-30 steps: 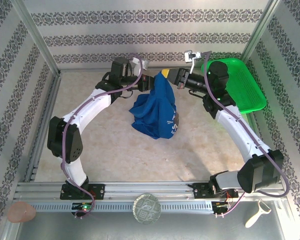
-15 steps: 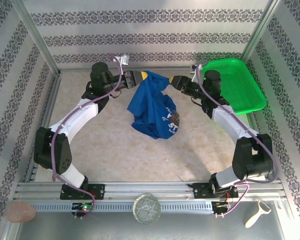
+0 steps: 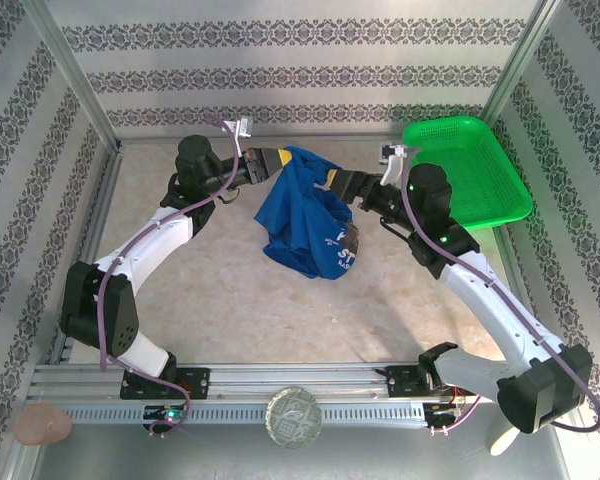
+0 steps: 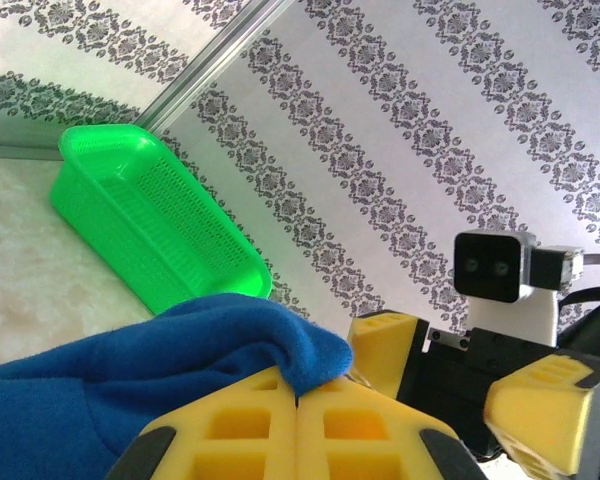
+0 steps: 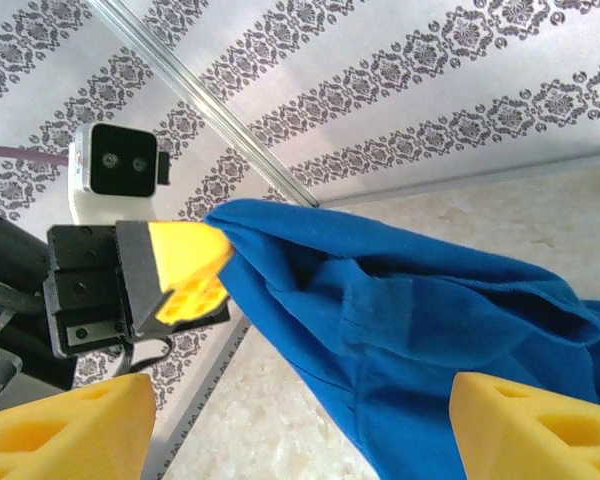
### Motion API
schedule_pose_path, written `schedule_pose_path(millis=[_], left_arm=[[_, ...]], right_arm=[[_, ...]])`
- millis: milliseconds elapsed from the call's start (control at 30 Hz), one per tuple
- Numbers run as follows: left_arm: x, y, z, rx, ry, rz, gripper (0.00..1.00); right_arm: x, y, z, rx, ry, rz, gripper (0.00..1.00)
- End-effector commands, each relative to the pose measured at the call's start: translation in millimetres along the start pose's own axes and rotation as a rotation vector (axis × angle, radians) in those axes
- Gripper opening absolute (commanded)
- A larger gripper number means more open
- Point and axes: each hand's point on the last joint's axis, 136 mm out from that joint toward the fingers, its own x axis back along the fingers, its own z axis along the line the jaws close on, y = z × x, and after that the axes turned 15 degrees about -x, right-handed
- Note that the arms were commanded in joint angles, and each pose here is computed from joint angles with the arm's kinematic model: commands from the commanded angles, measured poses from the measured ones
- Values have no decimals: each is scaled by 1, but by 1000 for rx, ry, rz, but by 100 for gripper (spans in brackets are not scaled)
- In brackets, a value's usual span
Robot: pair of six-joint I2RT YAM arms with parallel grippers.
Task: Fold the inside-out t-shirt
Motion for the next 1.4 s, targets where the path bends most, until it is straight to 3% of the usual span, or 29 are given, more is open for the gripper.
schedule_pose_path(millis=[0, 233, 300, 367, 433, 467, 500, 700, 733, 867, 1100, 1233, 1367], left_arm=[[0, 14, -18, -49, -56, -41, 0], [1, 16, -23, -53, -64, -44, 0], [1, 16, -24, -54, -69, -43, 0], [1, 16, -25, -54, -71, -42, 0], [2, 15, -25, -51, -67, -45, 0], [3, 15, -25, -50, -64, -46, 0], [4, 13, -22, -45, -50, -49, 0], [11, -7, 15, 31, 104, -87, 3], [12, -10, 19, 44, 111, -99, 15], [15, -15, 21, 52, 108, -119, 46], [23, 4, -1, -71, 147, -79, 65], [15, 20, -7, -102, 138, -59, 68], [0, 19, -7, -53, 131, -25, 69]], right_arm=[[-20, -1, -15, -1, -91, 5, 78], [-56, 3, -6, -19, -79, 10, 72], [-63, 8, -8, -28, -85, -3, 64], [-69, 11, -12, -40, -92, -8, 46], [-73, 17, -17, -57, -91, -14, 21], [-73, 23, -17, -62, -86, -24, 3], [-71, 30, -16, -59, -80, -37, 0], [-40, 88, 47, 70, 127, -89, 0], [-32, 94, 66, 114, 185, -83, 0], [-9, 89, 112, 251, 368, -15, 0], [10, 62, 94, 274, 499, 131, 0], [7, 42, 82, 236, 523, 229, 0], [-1, 38, 61, 193, 474, 212, 0]])
